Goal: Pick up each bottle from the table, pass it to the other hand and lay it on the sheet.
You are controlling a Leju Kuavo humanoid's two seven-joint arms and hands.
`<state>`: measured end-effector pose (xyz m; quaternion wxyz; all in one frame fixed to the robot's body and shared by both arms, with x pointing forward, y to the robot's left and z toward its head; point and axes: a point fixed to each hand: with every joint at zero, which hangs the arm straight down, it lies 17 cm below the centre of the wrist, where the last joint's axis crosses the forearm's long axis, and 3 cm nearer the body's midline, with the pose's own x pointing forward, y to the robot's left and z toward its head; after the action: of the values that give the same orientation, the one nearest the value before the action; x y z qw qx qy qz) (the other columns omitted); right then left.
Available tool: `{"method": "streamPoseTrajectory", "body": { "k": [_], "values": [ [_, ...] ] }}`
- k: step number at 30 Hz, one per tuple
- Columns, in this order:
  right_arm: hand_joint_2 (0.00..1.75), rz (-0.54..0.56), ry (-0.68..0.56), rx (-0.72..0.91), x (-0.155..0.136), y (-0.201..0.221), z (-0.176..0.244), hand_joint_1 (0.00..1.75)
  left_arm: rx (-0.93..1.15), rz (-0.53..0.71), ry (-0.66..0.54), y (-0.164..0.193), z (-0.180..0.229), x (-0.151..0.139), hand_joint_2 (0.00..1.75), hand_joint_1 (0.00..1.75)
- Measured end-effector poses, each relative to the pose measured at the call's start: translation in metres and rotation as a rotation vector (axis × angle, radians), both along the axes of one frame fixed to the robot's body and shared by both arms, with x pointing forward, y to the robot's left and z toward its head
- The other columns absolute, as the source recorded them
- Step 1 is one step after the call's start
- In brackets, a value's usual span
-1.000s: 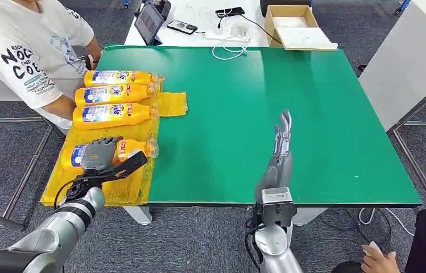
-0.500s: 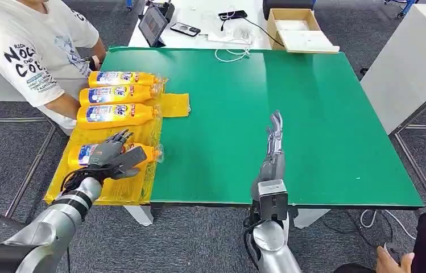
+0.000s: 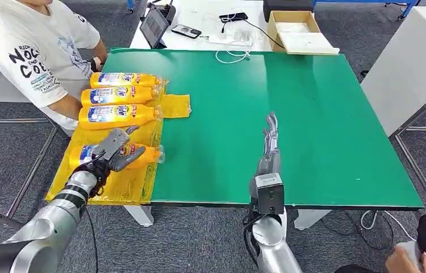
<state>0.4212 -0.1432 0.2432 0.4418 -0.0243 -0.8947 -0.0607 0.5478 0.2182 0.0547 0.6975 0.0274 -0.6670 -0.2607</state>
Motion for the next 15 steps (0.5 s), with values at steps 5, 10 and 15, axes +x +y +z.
{"method": "streamPoseTrajectory", "body": {
  "k": [5, 10, 15],
  "values": [
    [0.0, -0.014, 0.028, -0.002, -0.003, -0.001, -0.01, 0.0, -0.089, 0.338, -0.313, 0.039, 0.05, 0.007, 0.0, 0.0],
    [0.0, -0.031, 0.049, -0.01, -0.008, 0.001, -0.018, 0.0, -0.108, 0.597, -0.531, 0.076, 0.094, -0.013, 1.75, 0.0],
    [0.0, -0.051, 0.048, -0.03, -0.011, 0.0, -0.021, 0.0, -0.166, 0.721, -0.77, 0.083, 0.164, -0.053, 1.75, 0.0]
  ]
}}
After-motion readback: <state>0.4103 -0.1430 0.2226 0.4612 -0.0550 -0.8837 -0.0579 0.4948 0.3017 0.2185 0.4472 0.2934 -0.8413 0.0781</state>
